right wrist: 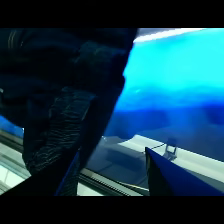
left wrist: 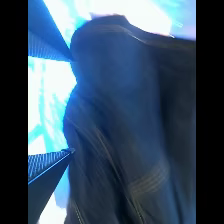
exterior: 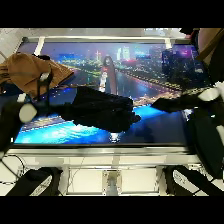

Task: Fold the clothes and pants, and hang the long-sleeved shirts on hangers.

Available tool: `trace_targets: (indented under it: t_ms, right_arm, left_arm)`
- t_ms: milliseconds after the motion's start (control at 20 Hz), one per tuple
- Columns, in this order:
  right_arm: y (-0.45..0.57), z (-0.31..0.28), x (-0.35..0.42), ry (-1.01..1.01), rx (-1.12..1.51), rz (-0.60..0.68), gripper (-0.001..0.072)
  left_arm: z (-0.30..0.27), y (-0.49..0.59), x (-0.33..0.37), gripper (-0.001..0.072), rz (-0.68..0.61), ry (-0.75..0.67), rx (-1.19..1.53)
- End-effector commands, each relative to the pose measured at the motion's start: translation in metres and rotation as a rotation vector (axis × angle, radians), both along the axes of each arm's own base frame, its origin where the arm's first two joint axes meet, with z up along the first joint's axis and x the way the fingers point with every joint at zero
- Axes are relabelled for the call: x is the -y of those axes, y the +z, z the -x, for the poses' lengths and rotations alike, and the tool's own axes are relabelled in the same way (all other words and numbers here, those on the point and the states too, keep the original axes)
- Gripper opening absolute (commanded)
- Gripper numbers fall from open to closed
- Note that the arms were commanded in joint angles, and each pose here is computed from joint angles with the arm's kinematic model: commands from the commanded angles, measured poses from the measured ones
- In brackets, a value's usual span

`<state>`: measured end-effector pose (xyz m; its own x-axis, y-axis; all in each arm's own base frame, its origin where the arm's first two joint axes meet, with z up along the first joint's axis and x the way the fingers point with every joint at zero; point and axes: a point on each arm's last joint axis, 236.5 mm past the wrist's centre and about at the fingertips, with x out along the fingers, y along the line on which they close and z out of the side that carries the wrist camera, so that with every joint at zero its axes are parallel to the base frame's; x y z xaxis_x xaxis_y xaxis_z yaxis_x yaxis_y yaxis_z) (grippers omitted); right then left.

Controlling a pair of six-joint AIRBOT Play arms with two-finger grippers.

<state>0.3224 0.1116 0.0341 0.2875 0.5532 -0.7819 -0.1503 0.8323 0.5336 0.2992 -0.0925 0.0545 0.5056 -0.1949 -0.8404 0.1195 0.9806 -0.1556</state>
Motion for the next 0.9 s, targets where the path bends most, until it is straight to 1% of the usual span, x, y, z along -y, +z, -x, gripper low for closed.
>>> trace_targets:
  t_ms: [0, 150, 400, 650, 700, 750, 800, 850]
  right_arm:
    - [-0.025, 0.013, -0.054, 0.117, 0.048, 0.033, 0.0450]
    - [-0.028, 0.012, -0.050, 0.131, 0.061, 0.079, 0.0448]
    - [-0.030, 0.001, -0.030, 0.070, 0.065, 0.106, 0.0448]
    - [-0.027, 0.001, -0.035, 0.062, 0.065, 0.081, 0.0447]
    - [-0.027, 0.001, -0.035, 0.061, 0.065, 0.079, 0.0447]
    - [-0.027, 0.001, -0.035, 0.062, 0.064, 0.079, 0.0445]
    - [-0.027, 0.001, -0.036, 0.062, 0.062, 0.078, 0.0444]
    - [-0.027, 0.005, -0.037, 0.070, 0.049, 0.070, 0.0444]
  left_arm:
    - [0.015, -0.037, -0.034, 0.0598, 0.073, 0.193, 0.084]
    - [0.000, -0.035, -0.037, 0.0598, 0.091, 0.216, 0.145]
    - [-0.011, -0.068, -0.041, 0.0599, 0.070, 0.234, 0.070]
    - [-0.029, -0.098, -0.022, 0.0591, 0.180, 0.283, 0.016]
    - [-0.030, -0.099, -0.015, 0.0491, 0.209, 0.275, 0.007]
    - [-0.031, -0.099, -0.009, 0.0285, 0.235, 0.269, 0.003]
    - [-0.031, -0.097, -0.007, 0.0019, 0.245, 0.263, 0.007]
    - [-0.033, -0.094, -0.007, 0.0019, 0.241, 0.253, 0.017]
